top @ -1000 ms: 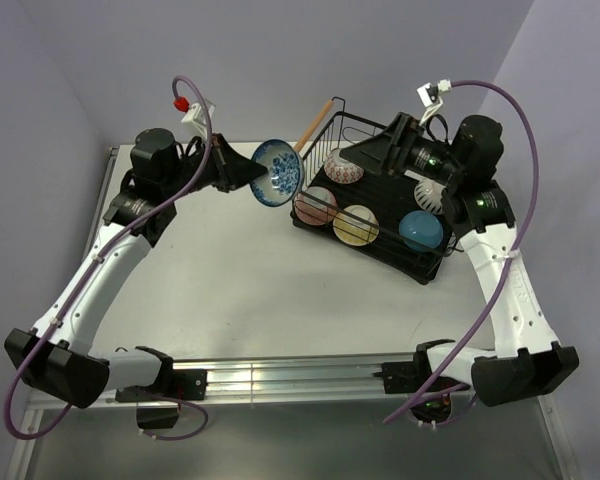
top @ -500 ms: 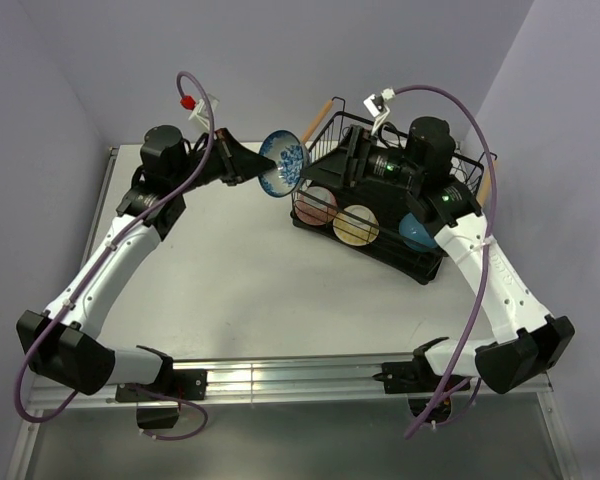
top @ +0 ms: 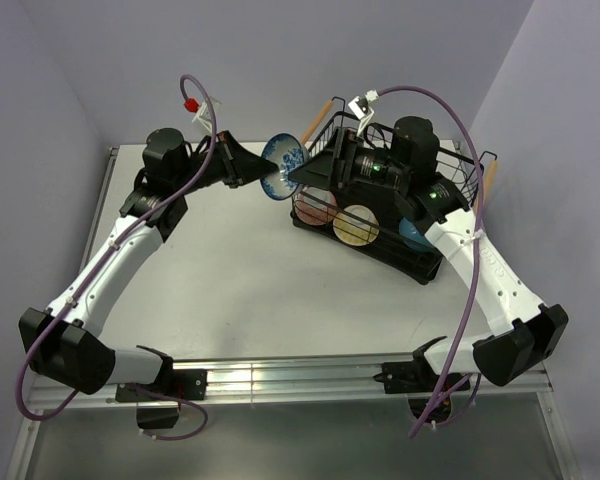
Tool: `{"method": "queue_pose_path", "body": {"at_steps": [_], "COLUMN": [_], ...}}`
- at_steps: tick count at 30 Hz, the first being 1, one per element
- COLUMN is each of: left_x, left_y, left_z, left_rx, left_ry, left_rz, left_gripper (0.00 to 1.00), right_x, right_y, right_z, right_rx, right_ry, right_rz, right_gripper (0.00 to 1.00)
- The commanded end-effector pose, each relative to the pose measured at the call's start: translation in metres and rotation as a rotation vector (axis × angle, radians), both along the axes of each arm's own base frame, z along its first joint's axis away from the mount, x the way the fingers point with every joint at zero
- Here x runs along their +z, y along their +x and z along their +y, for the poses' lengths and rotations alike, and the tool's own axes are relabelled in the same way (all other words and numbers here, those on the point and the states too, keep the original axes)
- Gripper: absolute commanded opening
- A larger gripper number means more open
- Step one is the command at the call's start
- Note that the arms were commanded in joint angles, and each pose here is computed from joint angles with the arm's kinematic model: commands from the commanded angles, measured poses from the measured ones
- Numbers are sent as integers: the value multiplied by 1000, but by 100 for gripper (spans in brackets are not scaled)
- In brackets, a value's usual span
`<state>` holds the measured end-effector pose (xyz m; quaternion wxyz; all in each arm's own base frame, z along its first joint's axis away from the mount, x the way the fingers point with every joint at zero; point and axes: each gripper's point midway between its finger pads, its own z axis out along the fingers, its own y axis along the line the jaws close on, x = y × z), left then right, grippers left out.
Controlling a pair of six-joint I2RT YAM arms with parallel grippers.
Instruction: Load the bowls into the dish rack
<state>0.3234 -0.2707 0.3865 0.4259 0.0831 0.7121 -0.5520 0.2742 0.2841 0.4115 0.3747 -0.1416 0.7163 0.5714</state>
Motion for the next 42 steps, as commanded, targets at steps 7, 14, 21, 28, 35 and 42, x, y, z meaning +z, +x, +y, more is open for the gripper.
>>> {"method": "queue_pose_path", "body": {"at_steps": [7,14,21,28,35,42], "left_x": [36,33,29,17,9,-1], "left_y": [-12,-11,-9,-4,0,3], "left_z": [-2,-3,-4,-5,-4,-2], "left_rx": [-49,-49,-51,-49,-56,-63], "left_ry": [-81,-89,-85,-52,-28,3], "left_rz": [-93,-72,-62,-46,-36,-18], "left_gripper": [0,0,0,13,40,64], "right_x": [25,23,25,33,42,42], "right_y": [3,5,2,-4,0,12], "right_z": [1,4,5,0,-8,-24], "right_rx": [-30,-23,-4,9,-16,-66], "right_ry": [39,45,50,48,47,37], "right_rz": [-83,-69,-82,-138,-175,-203], "right_gripper": [88,76,34,0,0,0]}}
